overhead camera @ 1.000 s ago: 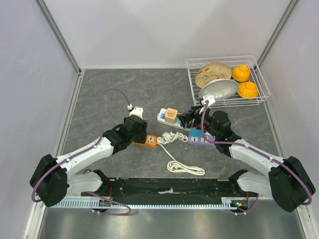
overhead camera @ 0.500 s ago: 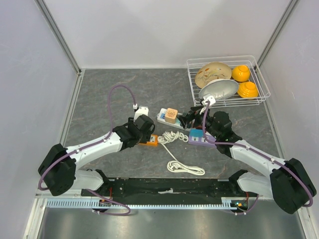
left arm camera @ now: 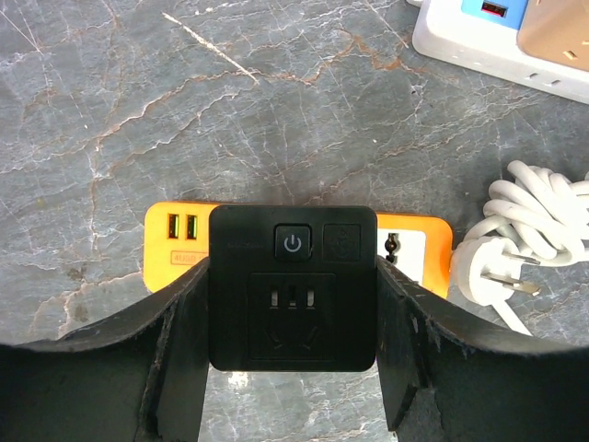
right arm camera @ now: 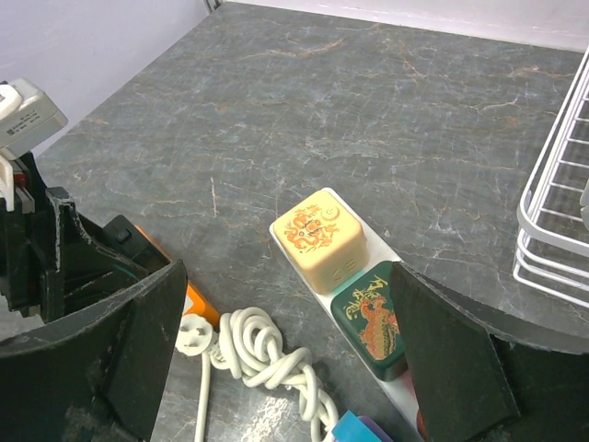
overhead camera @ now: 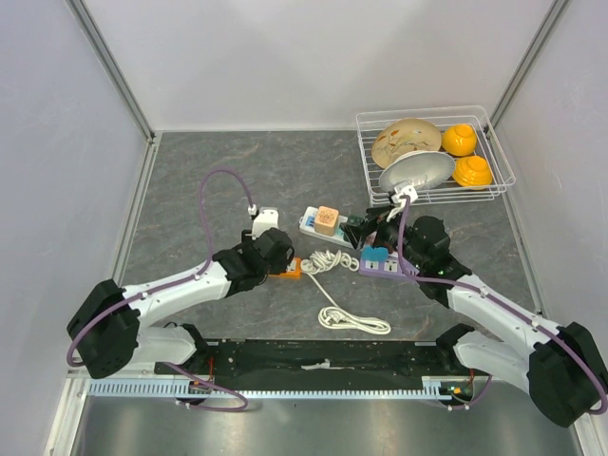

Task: Insert the plug

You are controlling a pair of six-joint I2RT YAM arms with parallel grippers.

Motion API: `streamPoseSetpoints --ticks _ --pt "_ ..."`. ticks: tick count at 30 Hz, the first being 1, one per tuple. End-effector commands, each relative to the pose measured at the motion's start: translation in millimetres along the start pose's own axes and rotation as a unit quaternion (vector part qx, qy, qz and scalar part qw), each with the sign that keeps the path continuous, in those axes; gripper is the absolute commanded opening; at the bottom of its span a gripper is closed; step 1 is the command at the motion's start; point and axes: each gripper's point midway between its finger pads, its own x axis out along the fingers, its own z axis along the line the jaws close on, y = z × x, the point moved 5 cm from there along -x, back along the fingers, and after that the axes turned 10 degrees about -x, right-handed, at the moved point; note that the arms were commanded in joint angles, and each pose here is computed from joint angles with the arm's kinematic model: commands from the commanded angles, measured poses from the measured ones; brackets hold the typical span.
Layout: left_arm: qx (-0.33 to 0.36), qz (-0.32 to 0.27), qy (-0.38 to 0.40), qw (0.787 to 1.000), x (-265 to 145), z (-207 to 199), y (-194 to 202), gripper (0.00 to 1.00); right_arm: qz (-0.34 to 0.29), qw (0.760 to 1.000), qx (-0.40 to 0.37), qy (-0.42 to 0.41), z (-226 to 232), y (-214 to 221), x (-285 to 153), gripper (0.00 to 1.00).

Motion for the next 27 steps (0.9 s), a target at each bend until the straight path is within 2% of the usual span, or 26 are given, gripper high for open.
streamPoseSetpoints --ticks 1,3,4,5,6,10,13,20,23,27 --pt "0.006 0.189 -0.044 0.981 -8 36 97 0.11 -0.007 1.0 0.014 -0.001 3 -9 -8 0.98" --pt "0.004 0.175 -0.034 0.984 -12 35 92 0.19 -0.009 1.0 0.015 0.004 2 -12 -13 0.98" --pt "0.002 0.17 -0.03 0.985 -14 35 90 0.36 -0.01 1.0 0.016 0.008 1 -14 -14 0.98" --pt "-0.001 0.162 -0.027 0.986 -16 35 86 0.45 -0.012 1.0 0.013 0.011 1 -17 -16 0.98" --pt "-0.007 0.143 -0.017 0.99 -19 33 78 0.6 -0.007 1.0 0.011 0.012 1 -19 -17 0.98" --pt "-0.02 0.084 0.003 0.996 -31 24 43 0.84 0.003 1.0 -0.001 0.025 -2 -28 -20 0.98" --pt "-0.024 0.042 0.012 0.999 -40 14 11 0.91 0.003 0.999 -0.004 0.036 -4 -35 -25 0.98" --pt "-0.036 -0.033 0.046 0.998 -68 4 -65 0.97 0.013 0.997 -0.016 0.075 -12 -44 -35 0.98" --pt "-0.059 -0.057 0.047 0.996 -74 19 -95 0.99 0.031 0.994 -0.021 0.107 -21 -48 -37 0.98" --pt "-0.116 -0.097 0.03 0.988 -88 62 -132 1.0 0.058 0.986 -0.01 0.154 -32 -62 -43 0.98"
